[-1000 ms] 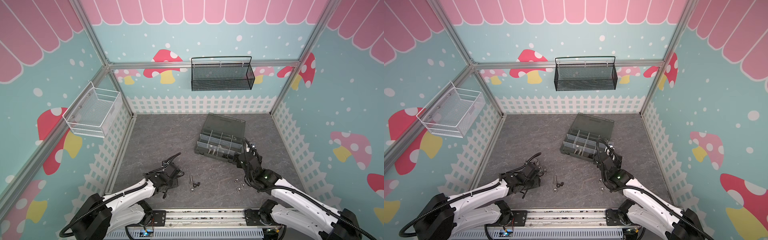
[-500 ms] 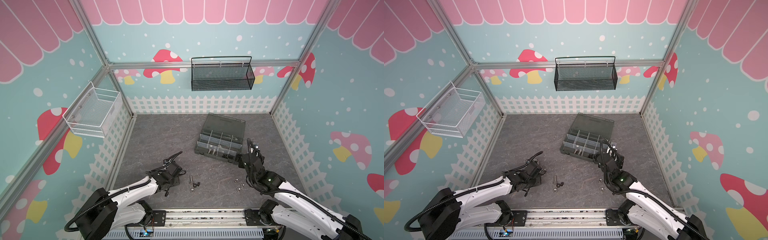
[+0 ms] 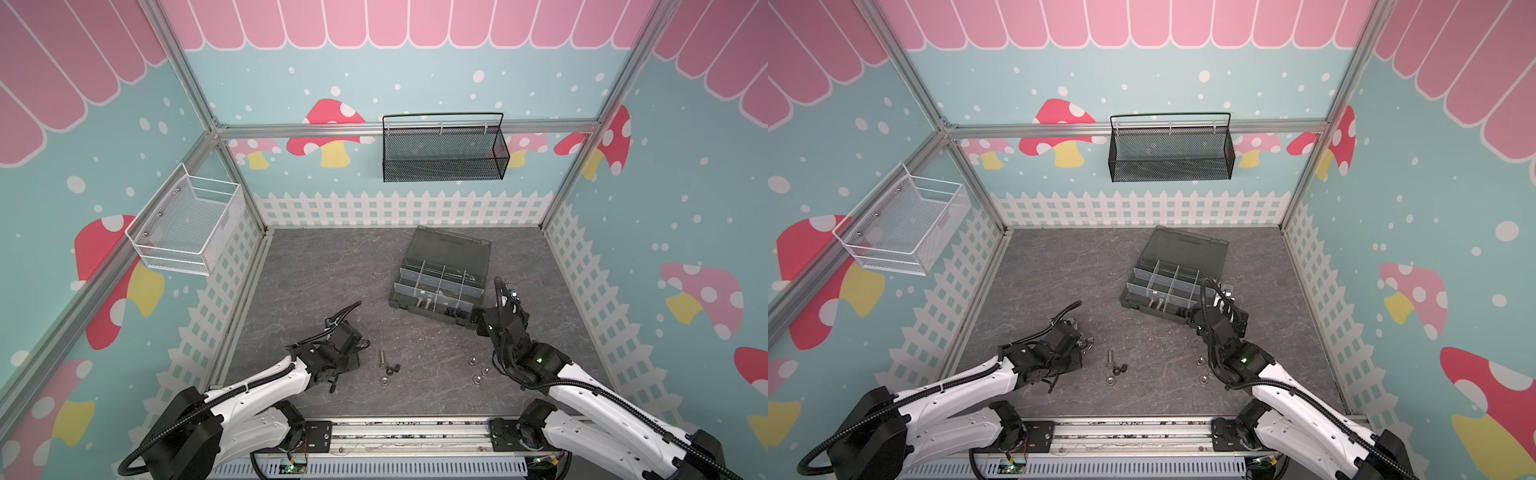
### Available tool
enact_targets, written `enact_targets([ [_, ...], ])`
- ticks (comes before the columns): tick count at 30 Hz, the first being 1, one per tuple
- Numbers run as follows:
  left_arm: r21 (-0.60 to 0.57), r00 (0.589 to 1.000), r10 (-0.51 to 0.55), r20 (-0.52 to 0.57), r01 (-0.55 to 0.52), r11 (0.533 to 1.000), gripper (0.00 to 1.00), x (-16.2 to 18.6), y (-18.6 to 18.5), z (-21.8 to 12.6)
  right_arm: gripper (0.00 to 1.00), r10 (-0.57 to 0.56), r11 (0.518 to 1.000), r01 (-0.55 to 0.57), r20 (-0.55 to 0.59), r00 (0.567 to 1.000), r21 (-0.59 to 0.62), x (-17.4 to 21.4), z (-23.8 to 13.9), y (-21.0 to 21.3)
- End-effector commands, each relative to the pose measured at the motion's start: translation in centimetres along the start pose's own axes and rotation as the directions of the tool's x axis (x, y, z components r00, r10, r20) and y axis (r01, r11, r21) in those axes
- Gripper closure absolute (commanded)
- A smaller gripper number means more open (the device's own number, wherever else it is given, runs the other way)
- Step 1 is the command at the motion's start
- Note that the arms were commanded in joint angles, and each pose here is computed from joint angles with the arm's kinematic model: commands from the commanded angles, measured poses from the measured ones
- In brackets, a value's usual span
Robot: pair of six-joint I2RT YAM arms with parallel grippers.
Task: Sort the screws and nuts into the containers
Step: 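Lift the silver bolt with the left gripper and carry it over the organizer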
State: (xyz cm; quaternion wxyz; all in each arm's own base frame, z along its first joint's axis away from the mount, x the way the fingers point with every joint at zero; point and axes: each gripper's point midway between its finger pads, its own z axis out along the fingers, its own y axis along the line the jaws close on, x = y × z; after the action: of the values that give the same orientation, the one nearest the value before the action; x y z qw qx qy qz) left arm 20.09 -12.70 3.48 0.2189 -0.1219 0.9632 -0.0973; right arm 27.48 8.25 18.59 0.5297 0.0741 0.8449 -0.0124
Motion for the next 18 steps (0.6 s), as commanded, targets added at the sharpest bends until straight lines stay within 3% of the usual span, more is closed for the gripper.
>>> enact_targets([
  [1,0.021,0.999,-0.029,0.044,0.028,0.999,0.97,-1.4,-0.7,-1.4,0.02,0.011,1.000,-0.011,0.003,1.000,0.000,-0.2,0.0,0.0],
  [10,0.102,0.984,-0.051,0.172,0.034,0.994,1.00,-4.6,-2.4,-3.8,0.02,0.008,1.000,-0.008,-0.015,1.000,-0.001,0.3,0.3,0.2],
  [18,0.260,0.963,-0.063,0.263,-0.008,0.966,1.00,-9.4,-6.9,-5.2,0.02,-0.013,1.000,0.013,-0.032,0.999,-0.006,0.3,0.6,0.8],
])
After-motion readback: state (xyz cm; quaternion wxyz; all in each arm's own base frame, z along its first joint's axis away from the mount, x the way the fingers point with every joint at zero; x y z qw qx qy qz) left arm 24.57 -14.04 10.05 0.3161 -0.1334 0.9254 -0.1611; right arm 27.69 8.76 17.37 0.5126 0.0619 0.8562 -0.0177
